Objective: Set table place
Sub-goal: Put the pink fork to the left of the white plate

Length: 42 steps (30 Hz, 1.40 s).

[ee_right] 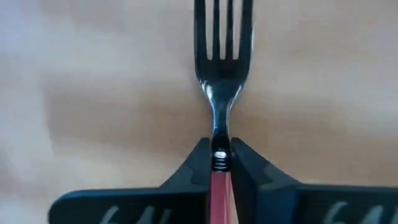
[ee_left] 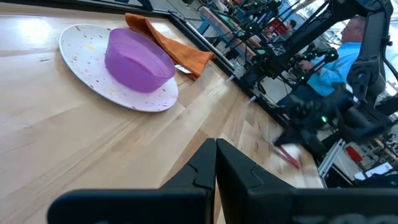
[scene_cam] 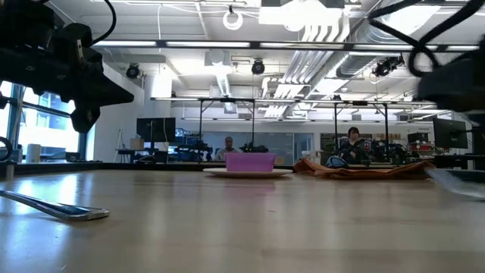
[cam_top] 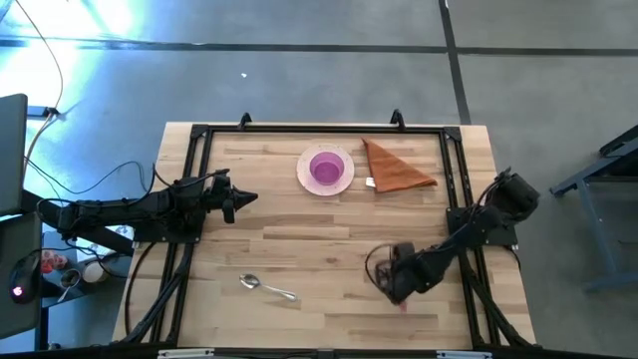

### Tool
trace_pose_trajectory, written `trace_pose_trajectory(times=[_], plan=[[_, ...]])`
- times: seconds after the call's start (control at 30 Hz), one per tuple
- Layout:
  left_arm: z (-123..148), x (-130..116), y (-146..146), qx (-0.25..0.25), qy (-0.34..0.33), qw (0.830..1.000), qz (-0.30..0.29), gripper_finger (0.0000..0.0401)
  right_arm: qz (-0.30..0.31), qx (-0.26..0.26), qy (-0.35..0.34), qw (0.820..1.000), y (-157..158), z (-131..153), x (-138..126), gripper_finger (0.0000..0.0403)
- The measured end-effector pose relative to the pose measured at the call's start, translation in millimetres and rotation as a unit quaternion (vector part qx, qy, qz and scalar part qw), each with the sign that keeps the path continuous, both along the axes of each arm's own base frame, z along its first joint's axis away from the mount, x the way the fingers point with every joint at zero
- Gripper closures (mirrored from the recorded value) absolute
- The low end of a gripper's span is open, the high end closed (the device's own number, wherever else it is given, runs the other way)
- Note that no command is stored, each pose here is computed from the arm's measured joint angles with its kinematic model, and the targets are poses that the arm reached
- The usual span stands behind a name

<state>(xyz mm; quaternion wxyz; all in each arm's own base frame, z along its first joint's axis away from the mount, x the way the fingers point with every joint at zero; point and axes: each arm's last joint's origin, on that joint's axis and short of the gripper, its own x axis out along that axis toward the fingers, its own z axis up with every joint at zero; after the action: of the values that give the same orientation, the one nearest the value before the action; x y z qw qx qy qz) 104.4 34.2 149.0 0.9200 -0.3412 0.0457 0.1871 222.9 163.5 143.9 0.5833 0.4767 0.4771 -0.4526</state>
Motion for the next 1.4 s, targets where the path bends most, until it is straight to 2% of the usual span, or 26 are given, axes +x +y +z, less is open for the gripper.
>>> trace_pose_trajectory(times=[0.2, 0.33, 0.5, 0.7, 0.83, 1.0, 1.2, 1.3, 1.4], plan=[[0.0, 0.0, -0.1, -0.005, -0.002, 1.000, -0.001, 0.0400, -0.033, -0.076, -0.102, 0.991, -16.5, 41.3, 8.7, 0.0398], [4.5, 0.9, 0.2, -0.013, -0.029, 0.999, 0.002, 0.0400, -0.052, -0.157, -0.171, 0.971, -39.1, 73.6, 14.8, 0.0400], [21.6, 5.2, 1.0, 0.005, -0.108, 0.994, -0.008, 0.0400, -0.025, -0.227, -0.173, 0.958, -79.7, 99.8, 30.0, 0.0401], [39.5, 20.8, 4.1, 0.000, -0.078, 0.996, -0.041, 0.0399, 0.046, -0.262, -0.181, 0.947, -130.2, 123.2, 60.5, 0.0402], [57.9, 42.9, 9.7, 0.009, -0.050, 0.996, -0.068, 0.0374, 0.078, -0.293, -0.218, 0.928, -157.7, 140.1, 77.3, 0.0402], [78.5, 86.4, 21.6, 0.006, -0.004, 0.994, -0.109, 0.0297, 0.102, -0.326, -0.235, 0.910, -181.1, 157.6, 85.7, 0.0402], [96.7, 144.9, 40.4, 0.006, 0.017, 0.993, -0.117, 0.0211, 0.113, -0.342, -0.235, 0.903, -191.3, 168.8, 87.0, 0.0403], [107.2, 171.4, 50.1, 0.020, 0.009, 0.993, -0.115, 0.0195, 0.126, -0.339, -0.230, 0.903, -188.3, 168.1, 86.6, 0.0403], [117.8, 187.7, 63.9, 0.025, 0.001, 0.994, -0.105, 0.0193, 0.138, -0.328, -0.221, 0.908, -180.7, 164.7, 85.5, 0.0403]])
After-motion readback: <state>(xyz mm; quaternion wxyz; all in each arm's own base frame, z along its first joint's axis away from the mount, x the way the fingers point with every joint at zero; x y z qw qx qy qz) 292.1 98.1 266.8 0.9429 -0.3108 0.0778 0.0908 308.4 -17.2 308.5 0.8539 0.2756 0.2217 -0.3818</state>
